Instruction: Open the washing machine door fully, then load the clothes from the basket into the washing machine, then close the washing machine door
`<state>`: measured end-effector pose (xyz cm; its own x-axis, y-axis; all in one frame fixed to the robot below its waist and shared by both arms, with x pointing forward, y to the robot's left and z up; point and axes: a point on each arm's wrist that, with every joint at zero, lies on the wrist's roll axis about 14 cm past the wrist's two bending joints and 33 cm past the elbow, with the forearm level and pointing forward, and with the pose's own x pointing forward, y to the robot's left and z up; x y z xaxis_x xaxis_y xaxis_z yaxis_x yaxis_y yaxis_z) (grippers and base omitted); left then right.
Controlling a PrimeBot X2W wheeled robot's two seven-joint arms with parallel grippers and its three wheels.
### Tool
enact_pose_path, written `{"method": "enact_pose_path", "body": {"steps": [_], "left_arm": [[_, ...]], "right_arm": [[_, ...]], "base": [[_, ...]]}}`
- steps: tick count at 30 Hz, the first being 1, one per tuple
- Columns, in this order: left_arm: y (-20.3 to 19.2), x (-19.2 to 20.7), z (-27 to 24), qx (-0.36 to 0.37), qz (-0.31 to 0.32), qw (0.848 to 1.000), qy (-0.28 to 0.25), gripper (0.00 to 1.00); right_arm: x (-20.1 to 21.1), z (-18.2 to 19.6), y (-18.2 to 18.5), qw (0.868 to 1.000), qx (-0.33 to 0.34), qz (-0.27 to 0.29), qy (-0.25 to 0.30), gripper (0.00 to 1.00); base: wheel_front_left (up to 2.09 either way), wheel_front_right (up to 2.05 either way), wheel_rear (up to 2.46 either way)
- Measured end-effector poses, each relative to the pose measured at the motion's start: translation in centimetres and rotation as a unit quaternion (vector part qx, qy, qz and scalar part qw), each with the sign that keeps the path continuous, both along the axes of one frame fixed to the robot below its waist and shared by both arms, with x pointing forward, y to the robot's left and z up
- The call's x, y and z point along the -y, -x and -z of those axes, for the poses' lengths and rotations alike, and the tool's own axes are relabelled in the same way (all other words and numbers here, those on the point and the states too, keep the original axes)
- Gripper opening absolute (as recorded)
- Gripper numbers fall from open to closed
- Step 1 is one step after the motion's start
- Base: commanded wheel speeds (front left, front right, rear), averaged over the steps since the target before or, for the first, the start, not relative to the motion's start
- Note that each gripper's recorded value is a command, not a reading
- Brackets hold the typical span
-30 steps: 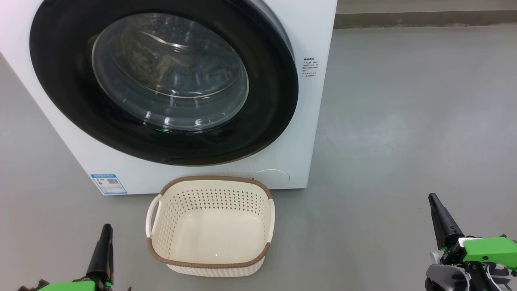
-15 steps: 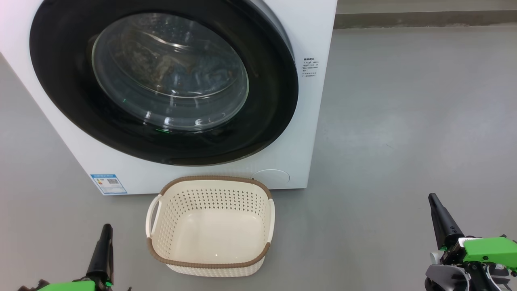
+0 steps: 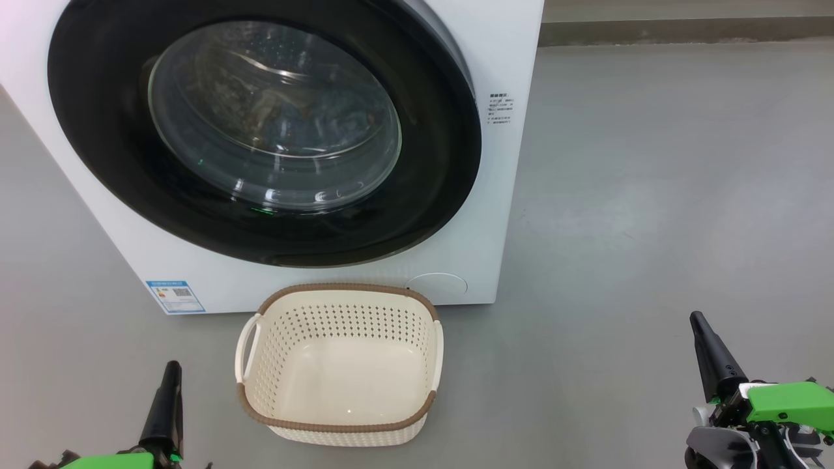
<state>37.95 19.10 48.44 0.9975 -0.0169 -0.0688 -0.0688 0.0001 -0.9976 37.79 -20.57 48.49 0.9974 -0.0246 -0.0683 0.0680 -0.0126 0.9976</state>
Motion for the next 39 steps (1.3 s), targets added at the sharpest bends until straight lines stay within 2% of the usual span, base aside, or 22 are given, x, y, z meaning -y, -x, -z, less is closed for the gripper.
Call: {"method": "enact_pose_path", "body": {"steps": [39], "left_arm": [[0.00, 0.00, 0.00, 0.000, 0.000, 1.000, 0.000, 0.00]], "right_arm": [[-0.01, 0.01, 0.01, 1.000, 0.000, 0.000, 0.000, 0.00]], "base": [[0.00, 0.00, 0.00]]}}
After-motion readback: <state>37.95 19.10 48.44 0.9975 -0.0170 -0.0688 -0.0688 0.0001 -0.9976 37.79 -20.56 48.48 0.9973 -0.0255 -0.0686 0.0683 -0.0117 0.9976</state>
